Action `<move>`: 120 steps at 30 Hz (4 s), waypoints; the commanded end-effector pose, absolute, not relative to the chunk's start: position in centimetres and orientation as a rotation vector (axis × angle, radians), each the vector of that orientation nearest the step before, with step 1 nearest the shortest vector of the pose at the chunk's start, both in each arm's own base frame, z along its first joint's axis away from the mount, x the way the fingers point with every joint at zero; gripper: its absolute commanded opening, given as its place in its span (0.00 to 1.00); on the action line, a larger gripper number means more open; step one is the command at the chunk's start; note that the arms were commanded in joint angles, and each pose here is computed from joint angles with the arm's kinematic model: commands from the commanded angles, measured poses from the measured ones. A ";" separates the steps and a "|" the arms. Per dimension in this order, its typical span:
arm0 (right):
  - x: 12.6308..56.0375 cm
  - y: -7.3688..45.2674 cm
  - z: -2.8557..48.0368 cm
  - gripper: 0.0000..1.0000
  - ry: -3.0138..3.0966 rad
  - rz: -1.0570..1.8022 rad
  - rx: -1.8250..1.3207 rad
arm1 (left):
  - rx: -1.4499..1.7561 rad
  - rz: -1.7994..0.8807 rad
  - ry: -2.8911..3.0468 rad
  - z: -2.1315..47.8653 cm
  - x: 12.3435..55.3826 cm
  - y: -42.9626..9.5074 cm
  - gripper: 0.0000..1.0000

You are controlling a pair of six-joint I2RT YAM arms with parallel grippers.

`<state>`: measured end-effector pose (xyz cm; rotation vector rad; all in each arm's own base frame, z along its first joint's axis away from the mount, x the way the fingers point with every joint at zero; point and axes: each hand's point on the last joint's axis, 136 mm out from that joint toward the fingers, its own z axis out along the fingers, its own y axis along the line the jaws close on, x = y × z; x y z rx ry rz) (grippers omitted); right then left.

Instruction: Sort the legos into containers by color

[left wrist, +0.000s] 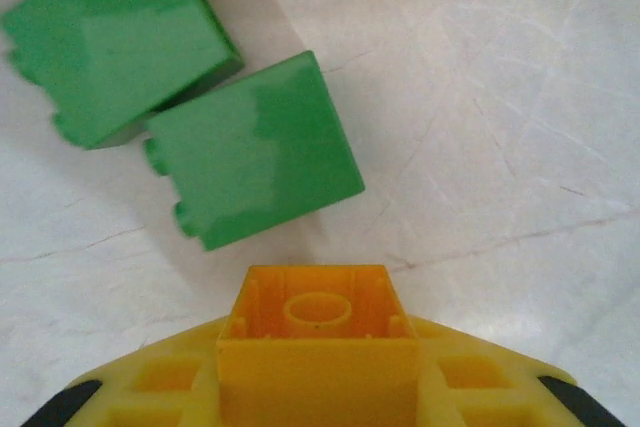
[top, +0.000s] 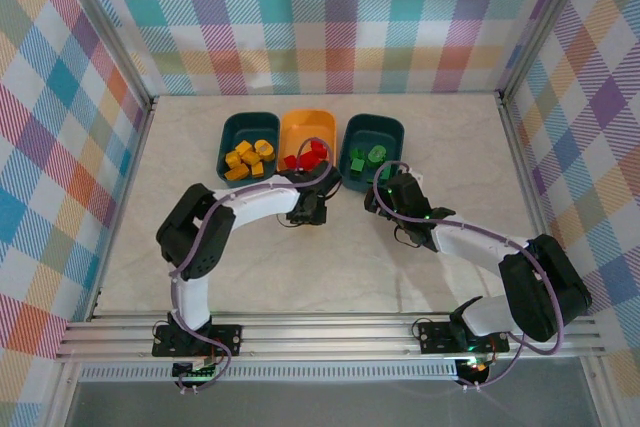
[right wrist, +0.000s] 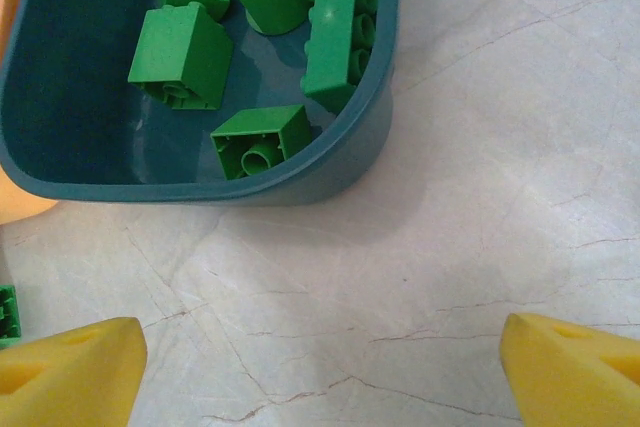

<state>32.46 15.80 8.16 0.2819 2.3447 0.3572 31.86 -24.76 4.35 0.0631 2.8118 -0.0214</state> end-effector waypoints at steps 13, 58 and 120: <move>32.4 15.6 8.6 0.91 2.328 0.381 0.304 | -0.688 -0.428 2.612 11.6 46.6 -13.1 0.24; 34.6 35.9 2.0 0.82 2.430 0.193 -0.733 | -0.832 -0.666 2.355 9.9 25.3 -6.9 0.94; 45.6 21.0 15.8 0.68 2.338 0.269 -0.098 | -0.507 -0.720 2.505 7.0 22.1 -14.2 1.00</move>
